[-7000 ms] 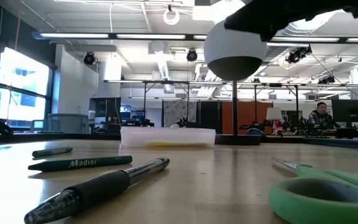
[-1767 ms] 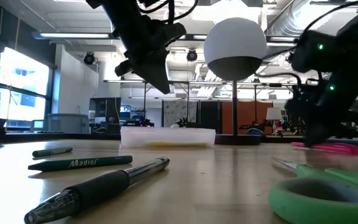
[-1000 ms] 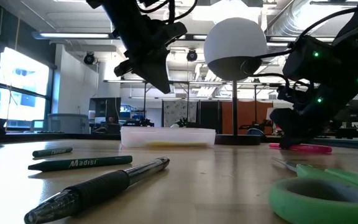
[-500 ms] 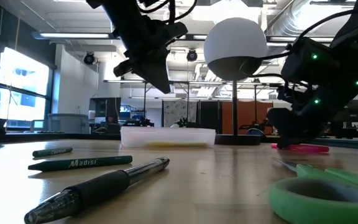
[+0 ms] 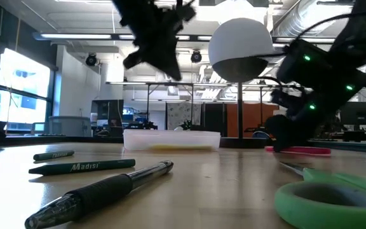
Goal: Pick & place school supplies into a supply box
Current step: Put the pink pen into the transparent supply box
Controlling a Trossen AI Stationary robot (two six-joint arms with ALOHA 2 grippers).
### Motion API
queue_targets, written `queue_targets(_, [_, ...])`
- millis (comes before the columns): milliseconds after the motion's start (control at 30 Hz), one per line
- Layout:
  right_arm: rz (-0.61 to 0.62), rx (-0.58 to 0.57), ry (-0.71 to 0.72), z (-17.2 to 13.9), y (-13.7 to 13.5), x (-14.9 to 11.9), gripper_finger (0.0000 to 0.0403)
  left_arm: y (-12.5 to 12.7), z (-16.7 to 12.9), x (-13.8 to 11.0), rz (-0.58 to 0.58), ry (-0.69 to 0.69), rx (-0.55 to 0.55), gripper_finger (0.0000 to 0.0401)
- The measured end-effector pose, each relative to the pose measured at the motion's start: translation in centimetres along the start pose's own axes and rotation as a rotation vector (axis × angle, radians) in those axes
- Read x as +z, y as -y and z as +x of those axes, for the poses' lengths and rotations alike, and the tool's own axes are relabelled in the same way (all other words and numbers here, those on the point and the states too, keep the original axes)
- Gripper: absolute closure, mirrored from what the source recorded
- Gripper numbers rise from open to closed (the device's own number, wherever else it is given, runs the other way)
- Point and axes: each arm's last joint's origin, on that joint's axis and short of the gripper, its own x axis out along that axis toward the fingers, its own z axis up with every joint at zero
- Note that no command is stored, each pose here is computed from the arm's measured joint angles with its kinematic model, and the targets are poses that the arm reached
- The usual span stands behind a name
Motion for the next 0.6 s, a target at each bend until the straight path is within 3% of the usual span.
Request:
queue_targets(100, [-0.059, 0.110, 0.009, -0.7, -1.5, 1.7, 0.0395, 0.8, -2.0, 1.2, 0.052, 0.052, -0.053, 0.0357])
queue_targets(200, [-0.128, 0.136, 0.091, -1.3, -2.8, 4.1, 0.0390, 1.4, -4.5, 2.7, 0.096, 0.112, -0.074, 0.0357])
queue_targets(400, [-0.376, 0.243, 0.318, -3.2, -6.7, 10.4, 0.0397, 2.2, -7.3, 4.1, 0.176, 0.196, 0.022, 0.0357])
queue_targets(600, [-0.578, 0.321, 0.392, -2.7, -10.4, 14.8, 0.0399, 2.4, -8.8, 4.7, 0.188, 0.237, 0.099, 0.0357])
